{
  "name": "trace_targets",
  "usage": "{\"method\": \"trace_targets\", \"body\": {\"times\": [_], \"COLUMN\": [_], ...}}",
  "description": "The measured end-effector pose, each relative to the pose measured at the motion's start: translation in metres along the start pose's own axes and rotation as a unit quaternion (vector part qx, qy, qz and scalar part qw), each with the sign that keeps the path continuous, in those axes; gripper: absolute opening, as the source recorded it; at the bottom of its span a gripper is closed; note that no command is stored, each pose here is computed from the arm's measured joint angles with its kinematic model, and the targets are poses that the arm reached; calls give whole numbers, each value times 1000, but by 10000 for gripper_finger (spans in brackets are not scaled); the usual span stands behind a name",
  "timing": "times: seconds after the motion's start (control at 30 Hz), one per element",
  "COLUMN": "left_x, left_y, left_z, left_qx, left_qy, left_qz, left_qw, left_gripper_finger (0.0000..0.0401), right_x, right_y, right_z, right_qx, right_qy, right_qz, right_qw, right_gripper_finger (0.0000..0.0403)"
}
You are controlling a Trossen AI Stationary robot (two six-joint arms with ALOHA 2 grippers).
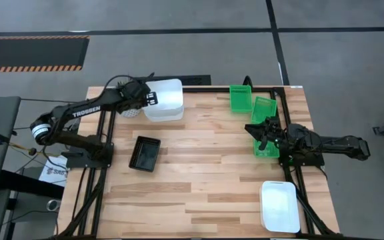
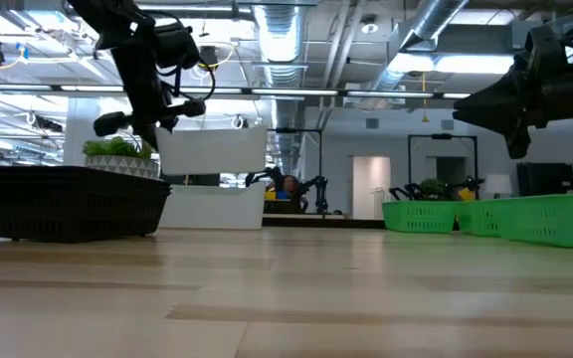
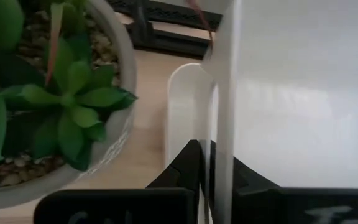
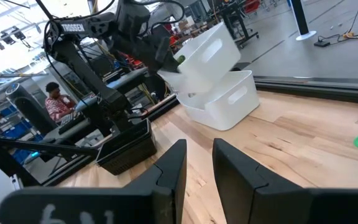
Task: Stack baskets by color
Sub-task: Stack the left white bin on top of the top white bin
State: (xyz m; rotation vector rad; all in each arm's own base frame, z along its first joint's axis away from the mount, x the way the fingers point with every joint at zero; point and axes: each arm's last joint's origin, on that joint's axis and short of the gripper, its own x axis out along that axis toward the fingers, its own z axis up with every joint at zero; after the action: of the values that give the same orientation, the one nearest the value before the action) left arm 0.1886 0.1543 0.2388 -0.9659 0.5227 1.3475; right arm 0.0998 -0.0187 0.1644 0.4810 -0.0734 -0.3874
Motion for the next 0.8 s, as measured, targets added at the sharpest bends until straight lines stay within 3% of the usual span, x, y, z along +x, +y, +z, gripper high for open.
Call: {"method": "trace_targets", "body": {"times": [0.5,0.8], "left_x": [2,23], "left_y": [2,-13], "left_z": [-3,-16], "left_qx": [18,52], "left_qy": [-17,5], "left_qz": [19,17], "left_qw": [1000,999], "left_gripper_finger": [0,0], "right_x": [0,0], "right_y": [0,0], "right_z": [0,0], "right_qx": [0,0], "right_qy": [0,0], "right_qz": [0,0], "right_qw": [1000,1000], "right_gripper_finger": [104,104]}}
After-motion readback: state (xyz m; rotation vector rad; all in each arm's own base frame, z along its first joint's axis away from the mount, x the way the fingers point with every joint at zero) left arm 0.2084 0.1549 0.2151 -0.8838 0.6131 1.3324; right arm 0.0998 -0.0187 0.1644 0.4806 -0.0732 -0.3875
